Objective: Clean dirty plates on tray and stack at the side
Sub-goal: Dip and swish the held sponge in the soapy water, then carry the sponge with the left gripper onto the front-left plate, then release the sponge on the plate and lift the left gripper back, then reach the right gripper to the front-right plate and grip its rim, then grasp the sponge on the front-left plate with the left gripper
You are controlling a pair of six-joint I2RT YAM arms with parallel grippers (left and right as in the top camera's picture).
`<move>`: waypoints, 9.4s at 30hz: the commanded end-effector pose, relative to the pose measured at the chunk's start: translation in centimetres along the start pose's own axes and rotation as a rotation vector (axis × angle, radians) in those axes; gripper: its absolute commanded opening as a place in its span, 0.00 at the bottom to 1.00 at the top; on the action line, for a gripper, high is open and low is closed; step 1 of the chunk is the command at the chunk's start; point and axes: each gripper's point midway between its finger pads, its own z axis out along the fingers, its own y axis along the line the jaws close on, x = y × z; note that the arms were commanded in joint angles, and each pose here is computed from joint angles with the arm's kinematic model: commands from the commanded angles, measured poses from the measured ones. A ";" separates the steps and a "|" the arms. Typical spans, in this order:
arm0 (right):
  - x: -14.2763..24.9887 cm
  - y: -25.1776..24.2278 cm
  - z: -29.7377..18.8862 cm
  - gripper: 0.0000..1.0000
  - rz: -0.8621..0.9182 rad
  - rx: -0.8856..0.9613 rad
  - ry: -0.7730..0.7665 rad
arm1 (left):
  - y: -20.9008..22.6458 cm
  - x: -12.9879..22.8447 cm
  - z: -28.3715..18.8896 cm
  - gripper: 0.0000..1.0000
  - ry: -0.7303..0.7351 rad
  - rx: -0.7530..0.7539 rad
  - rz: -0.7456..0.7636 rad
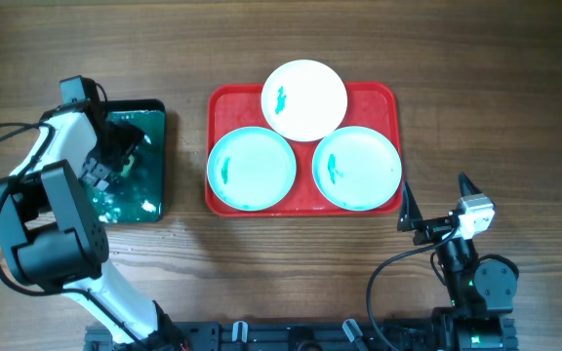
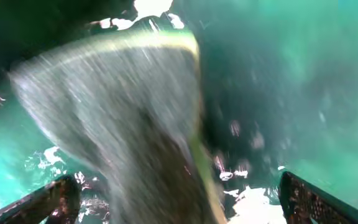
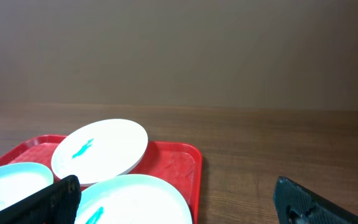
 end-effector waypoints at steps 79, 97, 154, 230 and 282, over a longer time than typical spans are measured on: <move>-0.1 -0.3 0.0 1.00 0.012 0.013 -0.006 | -2.6 -0.3 -12.2 0.04 -0.102 0.329 -0.007; -0.1 -0.3 0.0 1.00 0.012 0.013 -0.006 | -0.7 1.0 -9.2 0.04 -0.006 0.240 0.029; -0.1 -0.3 0.0 1.00 0.012 0.013 -0.006 | -6.8 13.3 -25.1 1.00 -0.236 0.529 0.552; 13.2 18.4 16.8 0.35 0.220 -0.341 1.515 | 0.3 10.5 -19.1 1.00 -0.030 0.236 0.251; 18.6 19.6 14.6 0.10 0.106 -0.237 1.515 | -2.8 14.3 -18.8 1.00 0.106 0.360 0.364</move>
